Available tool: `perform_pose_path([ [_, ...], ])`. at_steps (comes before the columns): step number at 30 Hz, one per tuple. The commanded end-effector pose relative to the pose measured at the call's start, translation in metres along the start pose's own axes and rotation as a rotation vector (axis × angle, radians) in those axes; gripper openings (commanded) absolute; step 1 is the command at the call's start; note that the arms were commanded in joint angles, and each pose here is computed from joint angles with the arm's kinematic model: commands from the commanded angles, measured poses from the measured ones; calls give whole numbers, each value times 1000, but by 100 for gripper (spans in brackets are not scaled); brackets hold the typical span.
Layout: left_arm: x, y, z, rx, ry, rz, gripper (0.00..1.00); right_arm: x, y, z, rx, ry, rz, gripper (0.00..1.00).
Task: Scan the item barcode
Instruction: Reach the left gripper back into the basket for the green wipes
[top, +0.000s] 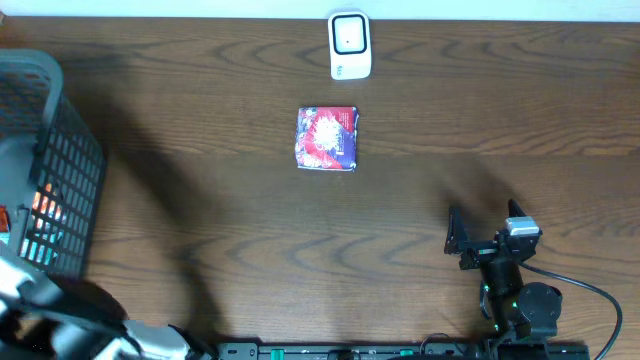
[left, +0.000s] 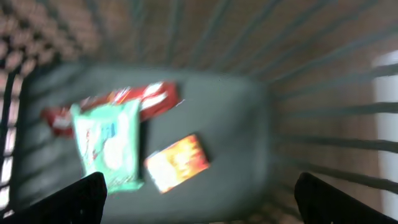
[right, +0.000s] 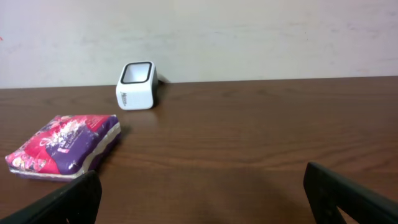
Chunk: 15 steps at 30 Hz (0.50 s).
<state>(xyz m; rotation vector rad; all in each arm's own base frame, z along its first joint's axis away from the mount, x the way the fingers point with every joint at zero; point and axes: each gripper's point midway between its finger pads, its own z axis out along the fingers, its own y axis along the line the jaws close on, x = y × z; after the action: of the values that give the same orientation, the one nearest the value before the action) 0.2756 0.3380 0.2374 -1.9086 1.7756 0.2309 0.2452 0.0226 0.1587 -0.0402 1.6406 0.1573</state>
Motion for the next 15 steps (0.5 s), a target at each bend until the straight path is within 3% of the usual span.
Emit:
perform_pose_path([
  [1,21,20,49,-161,79,-50,96,1,1,0,-4,0,-9,99],
  [15,61,79,146,-531,177,29,97,1,1,0,-3,0,-9,99],
])
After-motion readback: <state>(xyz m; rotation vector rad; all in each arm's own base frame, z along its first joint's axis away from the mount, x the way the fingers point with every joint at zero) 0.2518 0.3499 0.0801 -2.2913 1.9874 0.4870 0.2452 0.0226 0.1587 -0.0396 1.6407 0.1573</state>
